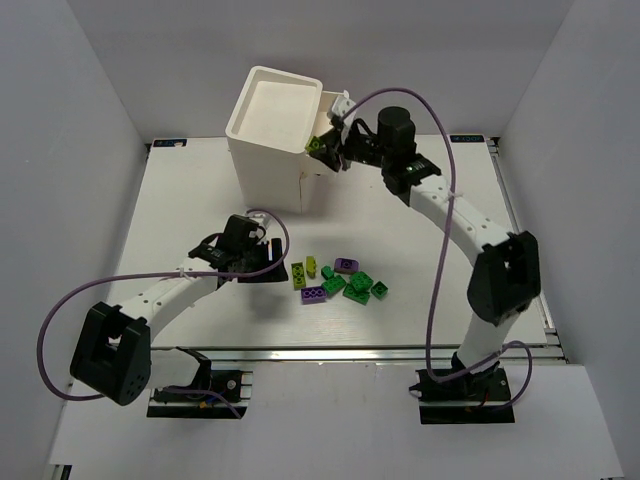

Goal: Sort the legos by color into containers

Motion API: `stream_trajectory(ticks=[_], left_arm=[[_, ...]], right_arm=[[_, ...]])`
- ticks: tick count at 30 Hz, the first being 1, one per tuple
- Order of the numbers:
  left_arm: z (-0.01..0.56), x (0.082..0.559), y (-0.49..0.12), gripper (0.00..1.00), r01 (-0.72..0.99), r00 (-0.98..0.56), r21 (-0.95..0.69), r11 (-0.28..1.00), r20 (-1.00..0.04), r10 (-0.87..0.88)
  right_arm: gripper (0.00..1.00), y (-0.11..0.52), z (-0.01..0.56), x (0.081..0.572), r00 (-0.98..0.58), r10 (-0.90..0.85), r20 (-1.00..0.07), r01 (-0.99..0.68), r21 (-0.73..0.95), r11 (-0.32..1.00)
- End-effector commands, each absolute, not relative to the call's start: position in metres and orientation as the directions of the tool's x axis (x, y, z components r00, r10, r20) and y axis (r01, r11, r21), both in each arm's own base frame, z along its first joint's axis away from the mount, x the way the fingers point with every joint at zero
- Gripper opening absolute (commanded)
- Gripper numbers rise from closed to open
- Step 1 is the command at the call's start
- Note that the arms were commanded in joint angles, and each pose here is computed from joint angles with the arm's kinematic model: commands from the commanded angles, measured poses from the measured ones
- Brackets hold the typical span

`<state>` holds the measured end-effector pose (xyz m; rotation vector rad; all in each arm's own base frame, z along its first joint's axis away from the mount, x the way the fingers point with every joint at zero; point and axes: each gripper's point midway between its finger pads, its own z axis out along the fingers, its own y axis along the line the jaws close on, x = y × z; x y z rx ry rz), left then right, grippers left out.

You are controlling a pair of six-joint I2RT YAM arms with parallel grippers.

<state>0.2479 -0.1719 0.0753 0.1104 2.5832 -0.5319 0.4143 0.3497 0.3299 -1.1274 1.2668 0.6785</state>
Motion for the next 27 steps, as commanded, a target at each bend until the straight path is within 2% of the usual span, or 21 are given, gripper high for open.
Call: stream_trajectory(ticks=[1, 2, 8, 15, 18, 21, 22, 25, 27], left_arm=[[0.096, 0.260, -0.185, 0.78, 0.239, -0.839, -0.380, 0.893, -0.545, -0.007], [0.096, 0.259, -0.185, 0.79, 0.239, -0.840, -0.381, 0.893, -0.543, -0.007], [0.098, 0.257, -0.183, 0.79, 0.239, -0.836, -0.383, 0.892, -0.549, -0.012], [0.099, 0.258, -0.184, 0.79, 0.232, -0.831, -0.388, 0.892, -0.555, -0.025], [0.098, 0.261, -0.186, 0.79, 0.236, -0.833, -0.389, 0.890, -0.553, -0.021], [0.095, 0.267, -0.189, 0.81, 0.240, -0.837, -0.387, 0.890, -0.547, -0.013], [0.094, 0.271, -0.192, 0.81, 0.241, -0.840, -0.386, 0.890, -0.542, -0.007], [0.093, 0.276, -0.196, 0.81, 0.252, -0.845, -0.387, 0.887, -0.534, 0.007], [0.090, 0.281, -0.200, 0.81, 0.261, -0.851, -0.389, 0.884, -0.525, 0.020]], right_arm=[[0.01, 0.347, 0.333, 0.470, 0.186, -0.141, -0.972, -0.825, -0.232, 0.516], [0.01, 0.349, 0.347, 0.478, 0.213, -0.125, -0.969, -0.808, -0.247, 0.535], [0.03, 0.350, 0.342, 0.524, 0.199, -0.169, -0.965, -0.767, -0.261, 0.586], [0.08, 0.335, 0.331, 0.527, 0.187, -0.195, -0.963, -0.766, -0.267, 0.585], [0.16, 0.335, 0.326, 0.523, 0.184, -0.205, -0.961, -0.777, -0.270, 0.569], [0.30, 0.332, 0.318, 0.525, 0.168, -0.219, -0.961, -0.782, -0.265, 0.563], [0.40, 0.333, 0.318, 0.525, 0.164, -0.224, -0.961, -0.785, -0.265, 0.561], [0.59, 0.331, 0.316, 0.525, 0.159, -0.229, -0.961, -0.787, -0.263, 0.558], [0.64, 0.330, 0.317, 0.524, 0.161, -0.224, -0.961, -0.788, -0.262, 0.557]])
